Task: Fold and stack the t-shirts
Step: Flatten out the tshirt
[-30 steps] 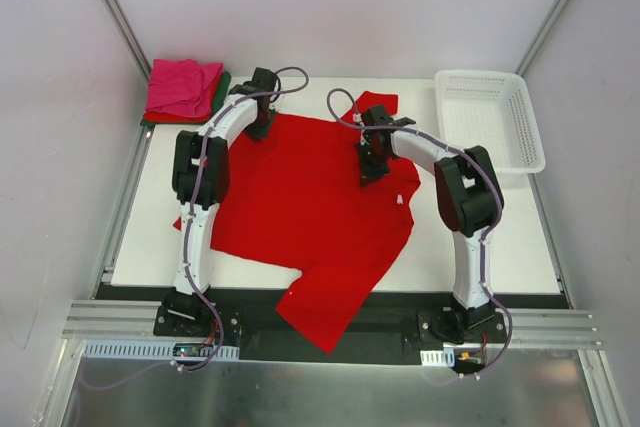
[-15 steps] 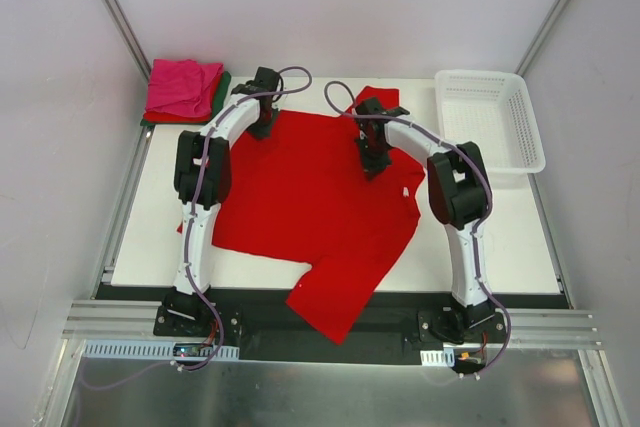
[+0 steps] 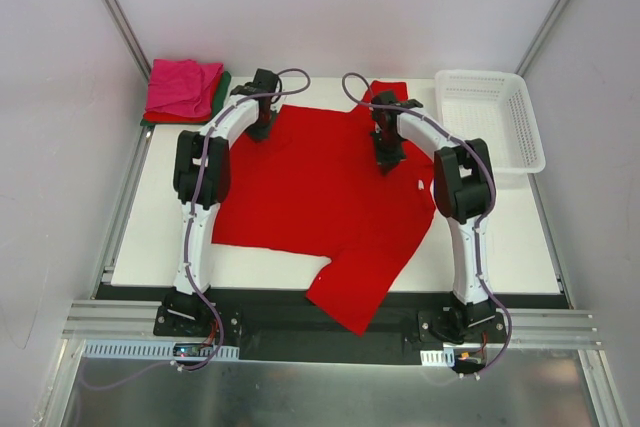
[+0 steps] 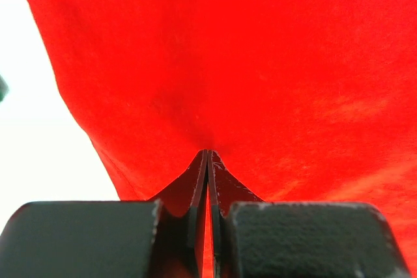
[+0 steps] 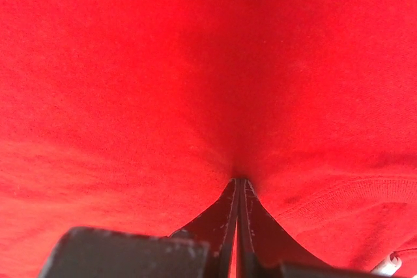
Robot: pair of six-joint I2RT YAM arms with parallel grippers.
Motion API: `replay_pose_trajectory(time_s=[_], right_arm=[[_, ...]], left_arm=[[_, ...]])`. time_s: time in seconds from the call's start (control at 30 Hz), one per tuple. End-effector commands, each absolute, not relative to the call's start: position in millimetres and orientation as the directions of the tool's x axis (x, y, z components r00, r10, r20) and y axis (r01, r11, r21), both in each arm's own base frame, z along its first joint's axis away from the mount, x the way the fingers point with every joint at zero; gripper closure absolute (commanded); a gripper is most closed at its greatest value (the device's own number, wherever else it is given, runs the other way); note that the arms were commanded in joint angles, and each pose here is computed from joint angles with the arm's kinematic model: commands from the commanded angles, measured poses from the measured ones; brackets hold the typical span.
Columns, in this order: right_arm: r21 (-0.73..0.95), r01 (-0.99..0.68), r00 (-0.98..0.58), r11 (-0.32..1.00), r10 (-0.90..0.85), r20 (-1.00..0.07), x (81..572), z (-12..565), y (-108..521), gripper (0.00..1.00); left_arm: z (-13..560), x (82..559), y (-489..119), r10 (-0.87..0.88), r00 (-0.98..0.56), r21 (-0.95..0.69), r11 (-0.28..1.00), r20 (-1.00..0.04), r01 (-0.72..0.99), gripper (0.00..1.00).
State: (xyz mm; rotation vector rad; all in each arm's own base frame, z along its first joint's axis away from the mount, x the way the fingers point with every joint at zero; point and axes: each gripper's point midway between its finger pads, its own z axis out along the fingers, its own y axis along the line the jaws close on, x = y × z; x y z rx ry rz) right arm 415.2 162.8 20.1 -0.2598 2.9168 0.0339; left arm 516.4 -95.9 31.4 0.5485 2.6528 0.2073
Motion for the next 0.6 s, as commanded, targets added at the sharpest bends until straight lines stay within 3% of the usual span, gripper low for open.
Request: replay_pose_trajectory(time_s=[0.0, 0.2, 0.43, 0.57], right_arm=[[-0.080, -0.173, -0.968, 0.982, -0.184, -0.169, 410, 20, 142, 0.99], [-0.042, -0.178, -0.961, 0.983, -0.183, -0.208, 413, 30, 146, 0.99], [-0.010, -0.186, -0.876, 0.983, -0.170, -0.451, 419, 92, 153, 0.99], [0.031, -0.201, -0.830, 0.979, -0.153, -0.536, 408, 123, 159, 0.99]], left_arm=[[54, 510, -82, 0.373, -0.842, 0.233, 0.924, -0.389, 0.302, 1.00], [65, 504, -80, 0.346, -0.845, 0.212, 0.936, -0.407, 0.281, 1.00], [101, 497, -90, 0.325, -0.817, 0.162, 0.946, -0.476, 0.282, 1.00], [131, 488, -96, 0.316, -0.788, 0.126, 0.947, -0.528, 0.295, 1.00]])
